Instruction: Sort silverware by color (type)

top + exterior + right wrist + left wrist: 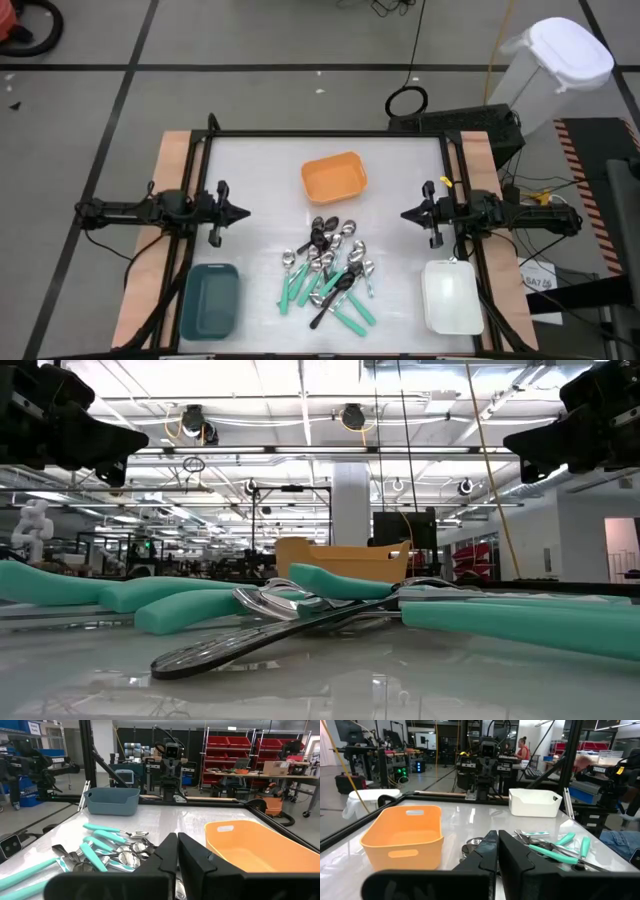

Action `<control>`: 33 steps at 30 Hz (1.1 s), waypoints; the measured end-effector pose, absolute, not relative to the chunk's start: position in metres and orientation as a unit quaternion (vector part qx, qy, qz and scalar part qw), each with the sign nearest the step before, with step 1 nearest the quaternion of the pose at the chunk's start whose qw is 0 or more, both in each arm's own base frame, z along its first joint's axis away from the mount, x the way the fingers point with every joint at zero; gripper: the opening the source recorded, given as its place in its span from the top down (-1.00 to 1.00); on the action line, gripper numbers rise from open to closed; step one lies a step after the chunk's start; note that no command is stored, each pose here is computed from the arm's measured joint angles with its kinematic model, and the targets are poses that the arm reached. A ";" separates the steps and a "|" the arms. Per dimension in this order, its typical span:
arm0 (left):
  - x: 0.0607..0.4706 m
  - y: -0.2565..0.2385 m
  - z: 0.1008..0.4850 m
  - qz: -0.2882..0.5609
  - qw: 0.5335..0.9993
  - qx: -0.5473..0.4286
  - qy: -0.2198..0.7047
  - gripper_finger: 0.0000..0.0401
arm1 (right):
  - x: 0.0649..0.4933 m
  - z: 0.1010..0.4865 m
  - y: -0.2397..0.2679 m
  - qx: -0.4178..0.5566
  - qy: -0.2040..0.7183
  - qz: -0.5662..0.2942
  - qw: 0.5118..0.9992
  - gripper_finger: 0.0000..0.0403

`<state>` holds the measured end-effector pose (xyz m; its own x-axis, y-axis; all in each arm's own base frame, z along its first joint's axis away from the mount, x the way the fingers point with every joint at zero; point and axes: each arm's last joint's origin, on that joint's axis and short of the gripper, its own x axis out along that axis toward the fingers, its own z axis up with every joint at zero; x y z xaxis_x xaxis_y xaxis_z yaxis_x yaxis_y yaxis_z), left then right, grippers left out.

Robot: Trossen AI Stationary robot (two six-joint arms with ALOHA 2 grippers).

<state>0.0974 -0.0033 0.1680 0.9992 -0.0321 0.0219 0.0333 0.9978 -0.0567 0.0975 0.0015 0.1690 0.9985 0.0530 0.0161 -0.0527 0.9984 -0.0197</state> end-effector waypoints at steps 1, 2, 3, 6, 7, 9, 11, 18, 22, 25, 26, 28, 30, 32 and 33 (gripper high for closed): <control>0.097 -0.003 0.168 -0.016 0.999 -0.029 -0.011 0.93 | 0.098 0.169 0.002 -0.010 -0.008 0.027 1.000 0.95; 0.097 -0.003 0.168 -0.016 0.999 -0.029 -0.011 0.93 | 0.097 0.169 0.002 -0.010 -0.008 0.027 1.000 0.95; 0.097 -0.003 0.168 -0.016 0.999 -0.029 -0.010 0.93 | 0.098 0.169 0.002 -0.010 -0.008 0.027 1.000 0.95; 0.097 -0.003 0.168 -0.017 0.999 -0.029 -0.010 0.93 | 0.097 0.169 0.002 -0.010 -0.008 0.027 1.000 0.95; 0.097 -0.003 0.168 -0.016 0.999 -0.029 -0.010 0.93 | 0.098 0.169 0.002 -0.010 -0.008 0.027 1.000 0.95; 0.097 -0.003 0.168 -0.017 0.999 -0.029 -0.010 0.93 | 0.098 0.169 0.002 -0.010 -0.008 0.026 1.000 0.95; 0.097 -0.003 0.168 -0.016 0.999 -0.029 -0.011 0.93 | 0.097 0.169 0.002 -0.010 -0.008 0.027 1.000 0.95; 0.097 -0.003 0.168 -0.017 0.999 -0.029 -0.010 0.93 | 0.097 0.169 0.002 -0.010 -0.008 0.026 1.000 0.95; 0.097 -0.003 0.168 -0.016 0.999 -0.029 -0.011 0.93 | 0.097 0.169 0.002 -0.010 -0.008 0.026 1.000 0.95; 0.097 -0.003 0.168 -0.016 0.999 -0.029 -0.010 0.93 | 0.097 0.169 0.002 -0.010 -0.008 0.026 1.000 0.95; 0.097 -0.003 0.168 -0.016 0.999 -0.029 -0.010 0.93 | 0.098 0.169 0.002 -0.010 -0.008 0.026 1.000 0.95; 0.097 -0.003 0.168 -0.017 0.999 -0.029 -0.010 0.93 | 0.097 0.169 0.002 -0.010 -0.008 0.027 1.000 0.95; 0.097 -0.003 0.168 -0.016 0.999 -0.029 -0.011 0.93 | 0.097 0.169 0.002 -0.017 -0.011 0.026 0.999 0.95; 0.097 -0.003 0.168 -0.016 0.999 -0.029 -0.011 0.93 | 0.097 0.170 0.002 -0.023 -0.013 0.026 0.999 0.95; 0.097 -0.003 0.168 -0.016 0.999 -0.029 -0.011 0.93 | 0.097 0.170 0.002 -0.019 -0.015 0.026 0.999 0.95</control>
<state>0.0974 -0.0033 0.1680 0.9992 -0.0322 0.0219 0.0334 0.9978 -0.0570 0.0975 0.0015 0.1702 0.9982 0.0534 0.0286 -0.0523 0.9979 -0.0387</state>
